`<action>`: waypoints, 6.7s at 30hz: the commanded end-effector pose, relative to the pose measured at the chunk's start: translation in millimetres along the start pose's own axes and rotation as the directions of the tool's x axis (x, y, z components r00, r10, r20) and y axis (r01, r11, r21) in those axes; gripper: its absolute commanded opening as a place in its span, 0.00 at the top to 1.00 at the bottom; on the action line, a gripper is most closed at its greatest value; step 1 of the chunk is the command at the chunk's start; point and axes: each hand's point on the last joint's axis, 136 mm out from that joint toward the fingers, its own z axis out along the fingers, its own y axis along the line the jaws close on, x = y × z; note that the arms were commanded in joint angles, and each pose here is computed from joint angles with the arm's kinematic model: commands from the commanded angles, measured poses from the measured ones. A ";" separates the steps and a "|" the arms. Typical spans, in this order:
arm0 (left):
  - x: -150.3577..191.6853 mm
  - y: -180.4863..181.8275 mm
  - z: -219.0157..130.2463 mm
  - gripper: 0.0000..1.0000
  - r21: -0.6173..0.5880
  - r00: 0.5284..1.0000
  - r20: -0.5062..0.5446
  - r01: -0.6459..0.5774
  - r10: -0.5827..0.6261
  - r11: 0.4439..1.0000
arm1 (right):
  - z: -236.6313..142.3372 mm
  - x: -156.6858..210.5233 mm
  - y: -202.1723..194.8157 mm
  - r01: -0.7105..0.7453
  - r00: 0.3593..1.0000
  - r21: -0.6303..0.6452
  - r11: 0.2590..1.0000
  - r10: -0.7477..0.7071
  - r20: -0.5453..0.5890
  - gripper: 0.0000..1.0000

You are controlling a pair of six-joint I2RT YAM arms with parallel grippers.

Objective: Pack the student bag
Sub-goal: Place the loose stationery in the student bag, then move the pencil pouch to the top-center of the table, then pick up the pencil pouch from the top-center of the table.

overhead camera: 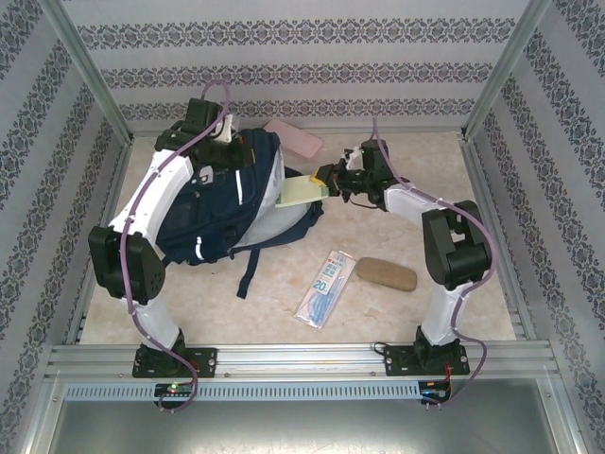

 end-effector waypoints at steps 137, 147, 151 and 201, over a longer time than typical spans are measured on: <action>29.4 40.3 -46.6 1.00 0.157 0.994 -0.045 0.108 -0.103 0.982 | 113.1 -223.0 -84.4 -0.143 0.892 0.206 0.968 0.036 0.450 0.96; 20.3 41.3 -36.3 1.00 0.177 0.993 -0.050 0.111 -0.104 0.978 | 81.1 -166.6 -134.2 -0.209 0.933 0.476 0.854 0.028 0.358 0.96; 17.3 40.8 -33.5 1.00 0.187 0.994 -0.052 0.101 -0.092 0.977 | 57.2 -139.9 -140.9 -0.230 0.938 0.533 0.814 0.041 0.343 0.98; 21.6 70.7 -39.1 1.00 0.068 0.993 0.004 0.113 -0.114 0.991 | -20.4 9.1 -146.8 0.748 0.646 0.627 0.218 -0.455 -0.613 0.02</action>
